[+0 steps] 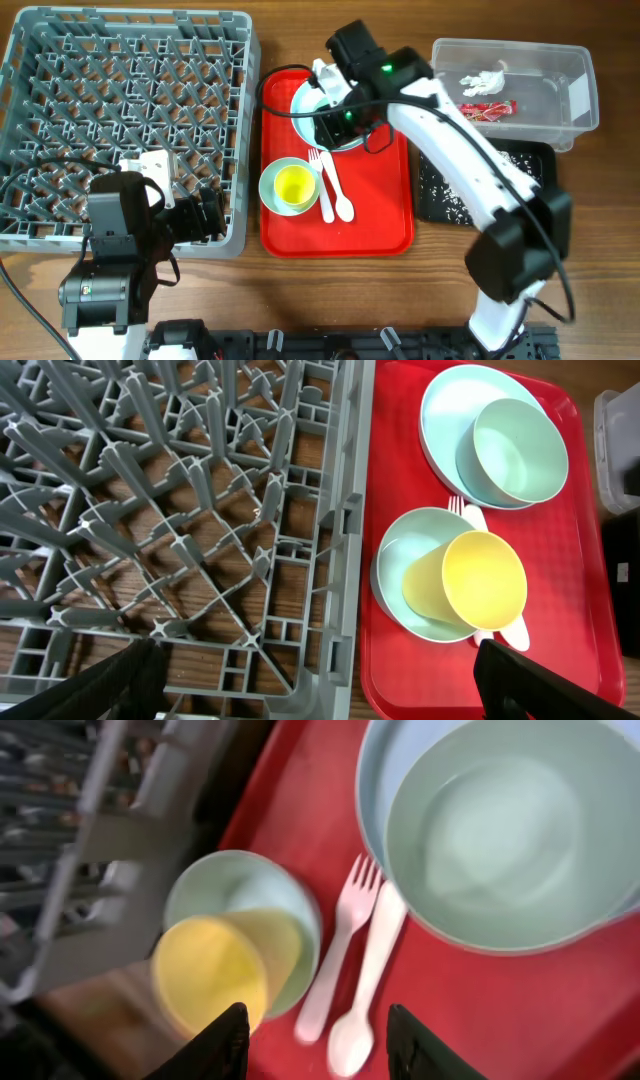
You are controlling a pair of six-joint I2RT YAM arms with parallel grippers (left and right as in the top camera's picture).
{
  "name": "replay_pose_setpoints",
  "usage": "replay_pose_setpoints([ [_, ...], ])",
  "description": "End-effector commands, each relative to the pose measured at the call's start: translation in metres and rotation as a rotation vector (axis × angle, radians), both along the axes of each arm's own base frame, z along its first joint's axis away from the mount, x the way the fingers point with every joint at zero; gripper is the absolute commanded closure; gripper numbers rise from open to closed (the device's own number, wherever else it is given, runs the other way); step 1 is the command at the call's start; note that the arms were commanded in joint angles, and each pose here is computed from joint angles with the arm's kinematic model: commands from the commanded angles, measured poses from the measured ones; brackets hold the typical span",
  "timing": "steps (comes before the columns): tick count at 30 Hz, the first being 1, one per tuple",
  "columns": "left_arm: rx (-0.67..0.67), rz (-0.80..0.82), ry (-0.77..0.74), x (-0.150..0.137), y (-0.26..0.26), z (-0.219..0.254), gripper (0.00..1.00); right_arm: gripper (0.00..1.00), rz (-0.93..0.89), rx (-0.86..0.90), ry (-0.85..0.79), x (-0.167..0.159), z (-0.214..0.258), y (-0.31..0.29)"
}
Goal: Sort waste into correct bins and load items into the dishwasher rack
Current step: 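Lower the bowl onto the light-blue plate and release it, then grasp the yellow cup with the right gripper and lift it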
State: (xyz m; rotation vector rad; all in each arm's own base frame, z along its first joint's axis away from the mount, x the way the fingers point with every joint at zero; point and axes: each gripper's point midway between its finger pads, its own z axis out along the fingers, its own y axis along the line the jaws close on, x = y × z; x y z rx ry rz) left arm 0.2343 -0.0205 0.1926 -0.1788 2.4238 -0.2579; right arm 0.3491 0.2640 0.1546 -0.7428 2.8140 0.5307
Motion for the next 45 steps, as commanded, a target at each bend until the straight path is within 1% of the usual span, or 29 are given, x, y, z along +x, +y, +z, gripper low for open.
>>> replay_pose_setpoints([
  [1,-0.014,-0.003,-0.021,0.002,-0.002,0.008,0.0,0.55,-0.039,-0.008,0.107,-0.024,-0.011,0.004],
  [3,-0.014,-0.003,-0.021,0.002,-0.002,0.008,0.0,0.55,-0.042,-0.028,0.156,-0.038,-0.03,0.007],
  [7,-0.015,-0.003,-0.021,0.002,-0.002,0.008,0.0,0.56,-0.053,-0.039,0.194,-0.053,-0.054,0.015],
  [10,-0.015,-0.003,-0.021,0.002,-0.002,0.008,0.0,0.58,-0.07,-0.041,0.207,-0.059,-0.067,0.019],
  [14,-0.014,-0.003,-0.021,0.002,-0.002,0.008,0.0,0.63,-0.091,-0.035,0.212,-0.064,-0.082,0.024],
  [18,-0.015,-0.003,-0.021,0.002,-0.002,0.008,0.0,0.65,-0.104,-0.035,0.21,-0.066,-0.091,0.025],
  [20,-0.015,-0.003,-0.02,0.002,-0.002,0.008,0.0,0.68,-0.139,-0.043,0.22,-0.067,-0.097,0.024],
  [21,-0.014,-0.003,-0.017,0.001,-0.002,0.008,0.0,0.73,-0.146,-0.042,0.221,-0.067,-0.099,0.023],
  [23,-0.015,-0.003,-0.017,0.001,-0.002,0.008,0.0,0.85,-0.162,-0.041,0.22,-0.066,-0.1,0.024],
  [24,-0.015,-0.003,-0.017,0.001,-0.002,0.008,0.0,0.87,-0.162,-0.037,0.216,-0.065,-0.1,0.024],
  [27,-0.014,-0.003,-0.018,0.001,-0.002,0.008,0.0,0.91,-0.176,-0.023,0.208,-0.061,-0.099,0.027],
  [28,-0.014,-0.003,-0.017,0.001,-0.002,0.008,0.0,0.95,-0.178,-0.023,0.208,-0.061,-0.099,0.027],
  [33,-0.015,-0.003,-0.018,0.001,-0.002,0.008,0.0,0.95,-0.179,-0.023,0.209,-0.061,-0.098,0.027],
  [37,-0.015,-0.003,-0.018,0.001,-0.002,0.008,0.0,0.95,-0.185,-0.002,0.184,-0.054,-0.077,0.026],
  [41,-0.018,-0.006,-0.019,0.002,-0.003,0.008,0.0,0.96,-0.219,0.088,0.083,-0.034,-0.027,0.017],
  [45,-0.102,-0.084,-0.058,0.006,-0.022,0.017,0.0,0.96,-0.302,0.172,-0.02,-0.016,0.027,-0.016],
])
